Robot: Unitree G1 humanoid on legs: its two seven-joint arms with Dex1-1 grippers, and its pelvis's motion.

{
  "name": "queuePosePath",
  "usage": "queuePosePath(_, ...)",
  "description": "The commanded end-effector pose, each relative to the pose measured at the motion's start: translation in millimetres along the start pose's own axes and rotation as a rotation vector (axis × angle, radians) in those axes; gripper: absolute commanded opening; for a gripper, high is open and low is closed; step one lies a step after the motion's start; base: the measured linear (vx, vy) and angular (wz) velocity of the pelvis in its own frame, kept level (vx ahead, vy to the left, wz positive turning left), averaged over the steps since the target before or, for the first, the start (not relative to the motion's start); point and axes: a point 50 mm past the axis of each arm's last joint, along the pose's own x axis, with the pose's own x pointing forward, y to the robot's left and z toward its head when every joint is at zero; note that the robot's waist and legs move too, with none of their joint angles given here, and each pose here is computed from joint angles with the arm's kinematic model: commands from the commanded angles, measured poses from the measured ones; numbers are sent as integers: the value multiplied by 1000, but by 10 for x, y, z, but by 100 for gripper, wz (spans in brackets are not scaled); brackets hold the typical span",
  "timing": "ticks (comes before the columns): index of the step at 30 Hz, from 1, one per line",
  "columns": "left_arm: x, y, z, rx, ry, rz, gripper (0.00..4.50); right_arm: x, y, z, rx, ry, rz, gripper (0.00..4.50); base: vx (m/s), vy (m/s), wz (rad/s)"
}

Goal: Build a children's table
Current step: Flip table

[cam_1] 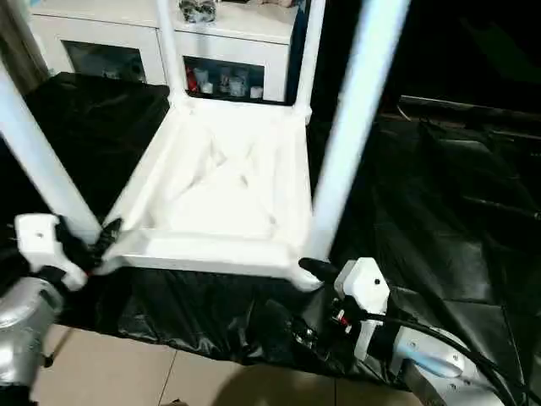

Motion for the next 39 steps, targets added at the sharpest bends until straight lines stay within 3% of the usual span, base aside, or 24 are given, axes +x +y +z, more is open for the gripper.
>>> queuePosePath(1,-15,-52,-184,-81,85,24,250,54,-16,2,1,3,-10,450,0,0,0)
queuePosePath(7,16,-88,-108,-230,33,110,238,219,-48,-44,16,3,-64,450,0,0,0)
queuePosePath(8,34,-150,-52,-325,3,96,237,234,-50,-61,28,7,-72,450,0,0,0)
queuePosePath(9,34,-150,-52,-325,3,96,237,234,-50,-61,28,7,-72,450,0,0,0)
queuePosePath(12,59,-310,43,-478,-35,46,237,230,-22,-73,49,13,-53,450,0,0,0)
queuePosePath(14,79,-397,97,-526,-49,11,237,234,-11,-74,54,18,-42,450,0,0,0)
queuePosePath(21,121,-643,212,-463,-30,-81,223,347,-10,-27,113,-40,-49,450,0,0,0)
queuePosePath(22,150,-720,273,-446,-30,-97,222,429,-28,10,151,-72,-61,450,0,0,0)
queuePosePath(25,192,-786,331,-421,-32,-108,221,521,-106,34,215,-106,-105,450,0,0,0)
queuePosePath(27,281,-863,405,-411,-46,-117,221,670,-274,75,318,-148,-172,450,0,0,0)
queuePosePath(30,313,-893,433,-417,-52,-125,221,727,-335,88,342,-153,-196,450,0,0,0)
queuePosePath(35,383,-1005,509,-379,-79,-131,221,906,-412,174,460,-218,-188,450,0,0,0)
queuePosePath(39,396,-1011,522,-372,-87,-126,221,943,-430,192,477,-232,-186,450,0,0,0)
